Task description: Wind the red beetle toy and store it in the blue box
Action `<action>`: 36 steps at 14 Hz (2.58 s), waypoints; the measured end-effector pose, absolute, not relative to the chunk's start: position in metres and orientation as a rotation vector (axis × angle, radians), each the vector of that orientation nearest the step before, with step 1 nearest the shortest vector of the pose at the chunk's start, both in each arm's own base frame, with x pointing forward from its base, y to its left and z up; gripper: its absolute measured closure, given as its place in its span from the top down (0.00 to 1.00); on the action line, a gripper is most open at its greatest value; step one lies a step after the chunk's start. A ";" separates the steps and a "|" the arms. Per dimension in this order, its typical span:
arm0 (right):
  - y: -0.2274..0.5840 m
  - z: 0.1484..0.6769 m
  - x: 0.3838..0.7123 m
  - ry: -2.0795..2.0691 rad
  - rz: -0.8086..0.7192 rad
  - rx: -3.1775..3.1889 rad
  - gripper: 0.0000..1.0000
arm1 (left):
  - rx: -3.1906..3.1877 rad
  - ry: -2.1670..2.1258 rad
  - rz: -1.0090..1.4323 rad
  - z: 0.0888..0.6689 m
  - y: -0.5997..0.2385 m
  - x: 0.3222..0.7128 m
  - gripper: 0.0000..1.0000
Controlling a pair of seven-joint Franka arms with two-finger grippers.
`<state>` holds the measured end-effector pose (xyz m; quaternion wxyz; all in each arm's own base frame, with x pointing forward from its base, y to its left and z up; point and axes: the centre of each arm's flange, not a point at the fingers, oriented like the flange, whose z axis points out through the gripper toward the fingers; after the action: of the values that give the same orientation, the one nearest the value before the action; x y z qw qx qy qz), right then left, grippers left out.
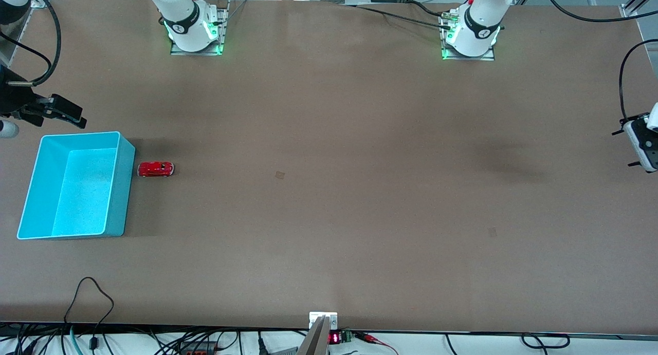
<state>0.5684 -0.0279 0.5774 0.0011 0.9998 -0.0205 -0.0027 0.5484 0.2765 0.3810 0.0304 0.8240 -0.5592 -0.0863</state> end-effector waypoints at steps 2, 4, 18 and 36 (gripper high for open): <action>-0.027 0.575 0.569 -0.063 -0.014 3.139 1.00 | 2.559 -1.647 -0.298 0.399 0.271 0.552 1.00; -0.022 0.570 0.572 -0.048 -0.026 3.139 1.00 | 2.587 -1.561 -0.327 0.416 0.254 0.560 1.00; 0.027 0.491 0.601 0.181 -0.129 3.125 1.00 | 2.964 -0.845 -0.542 0.548 -0.058 0.566 1.00; -0.030 0.263 0.608 1.929 -0.200 2.553 1.00 | 3.132 -0.067 -0.047 0.578 -0.044 0.576 1.00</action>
<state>0.6082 -0.0301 0.2628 -0.0322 0.7958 0.6014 -0.0624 0.5757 -0.0436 0.5779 0.0042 0.9996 -0.0213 -0.0151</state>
